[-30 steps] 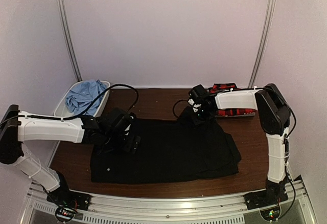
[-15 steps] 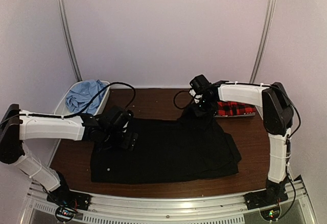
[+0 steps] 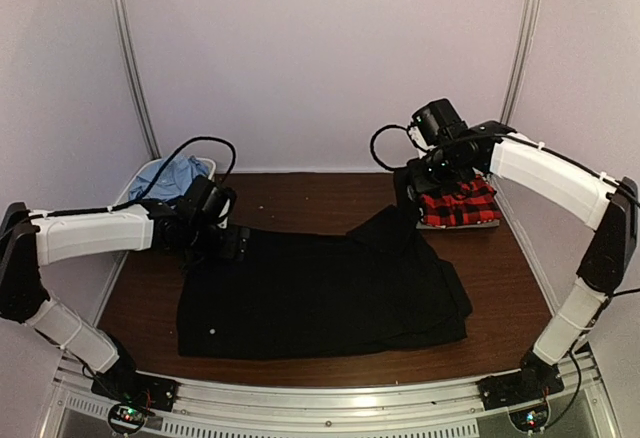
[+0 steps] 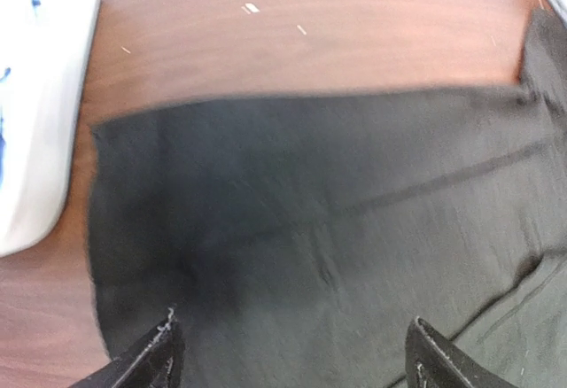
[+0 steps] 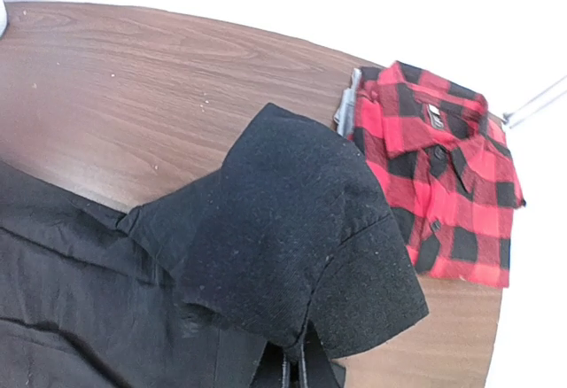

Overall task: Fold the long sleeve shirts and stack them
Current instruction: Pick up the sleeve from the 1/3-folded shirt, then pick up the corner of the shirt from the 1/3-folded shirt.

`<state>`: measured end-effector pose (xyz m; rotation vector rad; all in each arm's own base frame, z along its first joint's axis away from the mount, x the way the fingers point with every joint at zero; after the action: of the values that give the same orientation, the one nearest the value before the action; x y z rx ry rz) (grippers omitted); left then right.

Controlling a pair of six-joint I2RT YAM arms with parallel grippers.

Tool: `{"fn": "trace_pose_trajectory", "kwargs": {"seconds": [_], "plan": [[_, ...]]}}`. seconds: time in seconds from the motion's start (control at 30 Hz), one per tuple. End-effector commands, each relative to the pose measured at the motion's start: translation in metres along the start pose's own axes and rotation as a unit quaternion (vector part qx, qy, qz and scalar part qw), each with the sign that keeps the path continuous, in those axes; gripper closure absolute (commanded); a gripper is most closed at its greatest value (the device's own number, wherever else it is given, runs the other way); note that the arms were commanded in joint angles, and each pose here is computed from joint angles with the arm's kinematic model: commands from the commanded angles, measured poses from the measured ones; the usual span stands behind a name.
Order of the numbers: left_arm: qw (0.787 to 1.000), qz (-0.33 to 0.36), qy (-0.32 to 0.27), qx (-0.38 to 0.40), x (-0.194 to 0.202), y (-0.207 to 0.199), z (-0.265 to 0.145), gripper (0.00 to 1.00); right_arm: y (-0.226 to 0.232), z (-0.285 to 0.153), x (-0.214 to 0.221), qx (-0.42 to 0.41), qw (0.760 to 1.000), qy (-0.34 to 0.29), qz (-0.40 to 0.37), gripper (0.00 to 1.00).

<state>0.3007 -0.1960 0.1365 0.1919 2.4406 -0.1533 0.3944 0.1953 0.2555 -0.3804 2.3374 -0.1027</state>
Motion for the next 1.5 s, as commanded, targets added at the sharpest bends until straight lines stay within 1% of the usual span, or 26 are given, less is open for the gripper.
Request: {"fn": "trace_pose_trajectory", "kwargs": {"seconds": [0.0, 0.13, 0.3, 0.4, 0.6, 0.77, 0.9, 1.03, 1.17, 1.23, 1.33, 1.4, 1.47], "plan": [[0.999, -0.027, -0.031, 0.035, -0.042, 0.011, -0.007, 0.12, -0.013, -0.036, 0.014, -0.004, 1.0, -0.001, 0.024, 1.0], [0.997, -0.054, -0.03, 0.049, -0.062, 0.027, 0.004, 0.13, -0.006, -0.071, 0.017, -0.062, 0.997, -0.021, 0.038, 1.0], [0.996, -0.077, -0.015, 0.047, -0.079, 0.048, 0.025, 0.14, 0.011, -0.097, 0.035, -0.093, 0.995, -0.004, 0.019, 1.0], [0.997, -0.067, -0.002, 0.031, -0.085, 0.054, 0.034, 0.14, 0.012, -0.114, 0.042, -0.102, 0.995, -0.005, 0.013, 1.0], [0.999, -0.025, 0.038, -0.011, -0.091, 0.066, 0.046, 0.15, -0.008, -0.151, 0.046, -0.102, 0.994, -0.033, 0.026, 1.0], [0.997, 0.029, 0.076, -0.017, -0.093, 0.073, 0.06, 0.16, -0.011, -0.16, 0.05, -0.11, 0.993, -0.039, 0.026, 1.0], [0.993, 0.043, 0.109, -0.034, -0.09, 0.091, 0.078, 0.17, -0.016, -0.168, 0.047, -0.104, 0.993, -0.044, 0.024, 1.0], [0.992, 0.033, 0.125, -0.01, -0.089, 0.105, 0.093, 0.2, -0.021, -0.181, 0.043, -0.107, 0.992, -0.056, 0.027, 1.0], [0.989, 0.031, 0.138, 0.043, -0.084, 0.102, 0.103, 0.24, -0.023, -0.184, 0.044, -0.104, 0.993, -0.056, 0.027, 1.0], [0.987, 0.026, 0.144, 0.059, -0.081, 0.103, 0.107, 0.26, -0.024, -0.183, 0.045, -0.102, 0.993, -0.054, 0.026, 1.0], [0.985, 0.013, 0.152, 0.08, -0.076, 0.106, 0.111, 0.35, -0.023, -0.181, 0.045, -0.101, 0.993, -0.052, 0.025, 1.0], [0.984, 0.011, 0.153, 0.096, -0.075, 0.103, 0.112, 0.46, -0.022, -0.179, 0.044, -0.101, 0.993, -0.051, 0.023, 1.0], [0.982, 0.01, 0.154, 0.108, -0.074, 0.1, 0.112, 0.59, -0.021, -0.178, 0.044, -0.101, 0.993, -0.049, 0.022, 1.0]]}}
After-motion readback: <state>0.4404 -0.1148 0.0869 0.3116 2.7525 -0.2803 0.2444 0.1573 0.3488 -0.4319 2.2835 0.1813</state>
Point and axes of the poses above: each gripper's point midway between its finger pads, its own z axis out along the fingers, its own y axis along the line the jaws close on, x = y × z, the point moved 3 cm from there along -z, back along the fingers, and after that the axes turned 3 degrees about -z, right-handed, at the moved point
